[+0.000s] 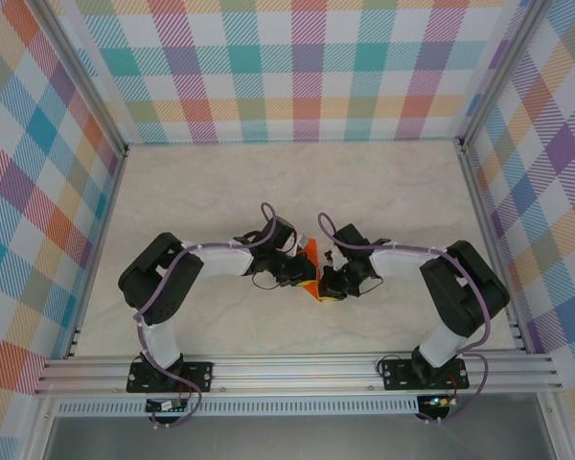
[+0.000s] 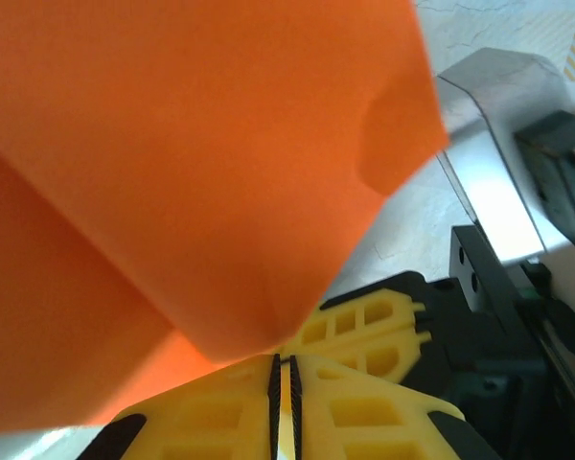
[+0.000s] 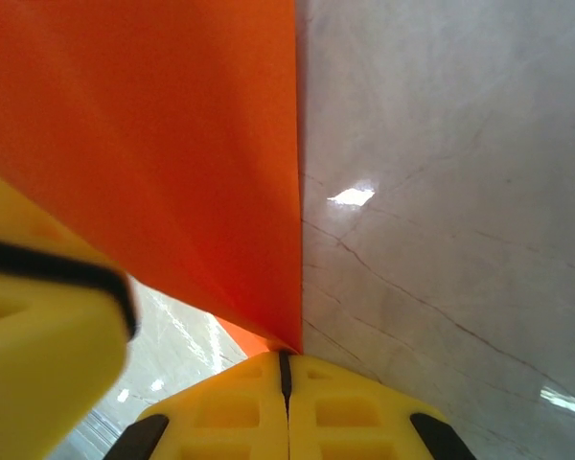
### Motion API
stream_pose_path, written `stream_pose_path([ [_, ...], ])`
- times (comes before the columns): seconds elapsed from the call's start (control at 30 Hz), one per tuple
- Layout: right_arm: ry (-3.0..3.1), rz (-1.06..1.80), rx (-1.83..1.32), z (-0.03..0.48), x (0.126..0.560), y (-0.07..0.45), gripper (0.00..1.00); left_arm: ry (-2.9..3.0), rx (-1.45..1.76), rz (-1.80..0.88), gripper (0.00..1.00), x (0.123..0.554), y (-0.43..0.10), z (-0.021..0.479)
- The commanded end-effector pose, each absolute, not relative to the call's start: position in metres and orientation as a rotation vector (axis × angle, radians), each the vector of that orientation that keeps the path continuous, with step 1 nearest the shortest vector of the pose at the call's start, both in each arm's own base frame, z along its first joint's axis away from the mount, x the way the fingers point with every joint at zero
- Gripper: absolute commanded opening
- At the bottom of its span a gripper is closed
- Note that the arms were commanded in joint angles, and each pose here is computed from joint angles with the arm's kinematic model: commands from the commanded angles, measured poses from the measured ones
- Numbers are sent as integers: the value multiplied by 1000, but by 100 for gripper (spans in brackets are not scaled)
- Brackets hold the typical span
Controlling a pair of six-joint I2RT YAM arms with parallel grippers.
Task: Fold a paper plane with a square sheet of paper (fold left side to right side)
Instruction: Fourth fold the wing at the center of the table.
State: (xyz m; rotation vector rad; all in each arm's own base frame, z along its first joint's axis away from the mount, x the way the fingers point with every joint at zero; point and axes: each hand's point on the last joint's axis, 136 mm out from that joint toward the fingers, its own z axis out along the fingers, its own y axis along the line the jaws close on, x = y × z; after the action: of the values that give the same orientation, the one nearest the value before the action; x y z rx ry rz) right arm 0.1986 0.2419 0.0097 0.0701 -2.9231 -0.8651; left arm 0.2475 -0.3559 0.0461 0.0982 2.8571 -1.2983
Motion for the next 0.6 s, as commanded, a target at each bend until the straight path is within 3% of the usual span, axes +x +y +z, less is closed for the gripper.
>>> stream_pose_path([
  [0.0, -2939, -505, 23, -31, 176, 199, 6, 2818, 130, -1333, 13, 255, -369, 53],
  [0.57, -2930, -472, 41, -32, 171, 194, 6, 2858, 156, -1191, 13, 271, -355, 21],
])
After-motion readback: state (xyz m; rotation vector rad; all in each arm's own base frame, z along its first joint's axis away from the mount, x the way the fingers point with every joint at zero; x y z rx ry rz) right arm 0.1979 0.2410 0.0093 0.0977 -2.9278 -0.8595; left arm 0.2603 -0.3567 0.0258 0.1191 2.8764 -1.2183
